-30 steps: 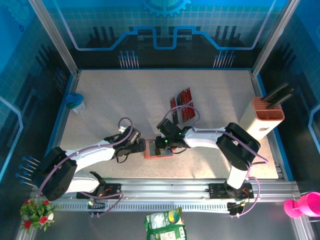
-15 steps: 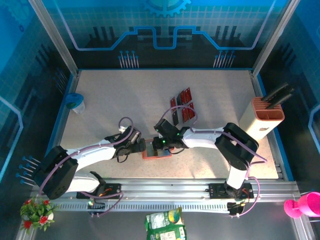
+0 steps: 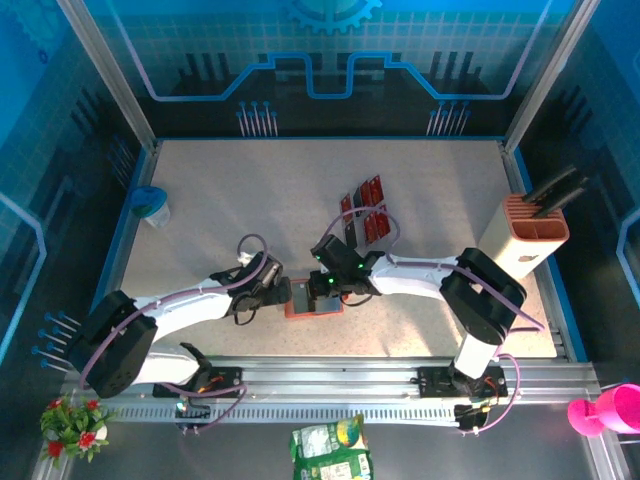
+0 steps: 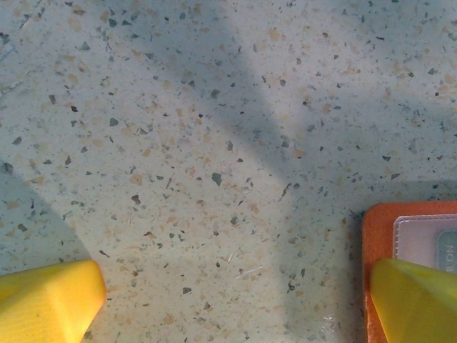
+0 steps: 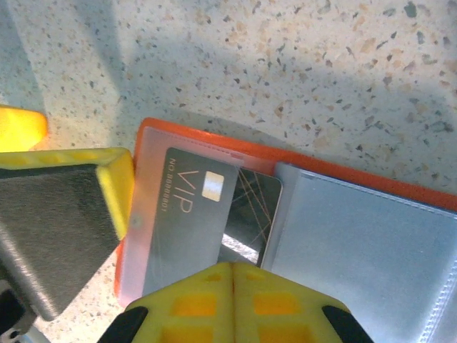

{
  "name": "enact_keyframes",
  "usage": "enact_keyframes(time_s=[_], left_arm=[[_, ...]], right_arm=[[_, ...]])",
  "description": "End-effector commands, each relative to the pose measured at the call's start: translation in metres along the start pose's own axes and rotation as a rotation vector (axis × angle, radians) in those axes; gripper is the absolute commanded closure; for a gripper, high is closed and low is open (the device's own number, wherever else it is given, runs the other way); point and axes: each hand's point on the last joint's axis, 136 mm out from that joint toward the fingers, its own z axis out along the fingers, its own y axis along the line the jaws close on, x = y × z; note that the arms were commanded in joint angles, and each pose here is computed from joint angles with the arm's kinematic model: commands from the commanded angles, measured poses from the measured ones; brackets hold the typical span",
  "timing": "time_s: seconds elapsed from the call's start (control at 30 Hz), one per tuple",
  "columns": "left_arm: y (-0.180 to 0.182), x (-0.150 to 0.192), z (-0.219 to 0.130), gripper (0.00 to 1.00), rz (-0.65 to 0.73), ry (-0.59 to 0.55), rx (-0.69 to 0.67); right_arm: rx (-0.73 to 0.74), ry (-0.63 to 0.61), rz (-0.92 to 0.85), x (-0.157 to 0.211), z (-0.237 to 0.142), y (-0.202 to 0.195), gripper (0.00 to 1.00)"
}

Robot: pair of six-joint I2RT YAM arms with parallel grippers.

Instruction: Put the credit cards into the card holder

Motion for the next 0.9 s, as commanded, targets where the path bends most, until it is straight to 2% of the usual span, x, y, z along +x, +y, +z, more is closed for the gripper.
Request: enact_keyframes(time_s=[0.0, 0.47, 0.77, 0.87], left_arm=[[-0.003, 0.013, 0.012, 0.01, 0.025, 0.054, 0.022], [-0.003, 0.013, 0.013, 0.01, 0.027, 0.056, 0.021], [-0.008, 0.009, 0.008, 0.01, 0.016, 0.045, 0.047], [-0.011, 0.007, 0.005, 0.01, 0.014, 0.039, 0.06]], right_arm=[[0.039, 0.04, 0.003, 0.009, 0.012, -0.014, 0.93], [-0.004, 0.098, -0.037, 0.017, 0.033, 0.014, 0.96], [0.0, -0.005, 0.0, 0.001, -0.012, -0.001, 0.94], [0.037, -0.044, 0.011, -0.002, -0.028, -0.014, 0.9]])
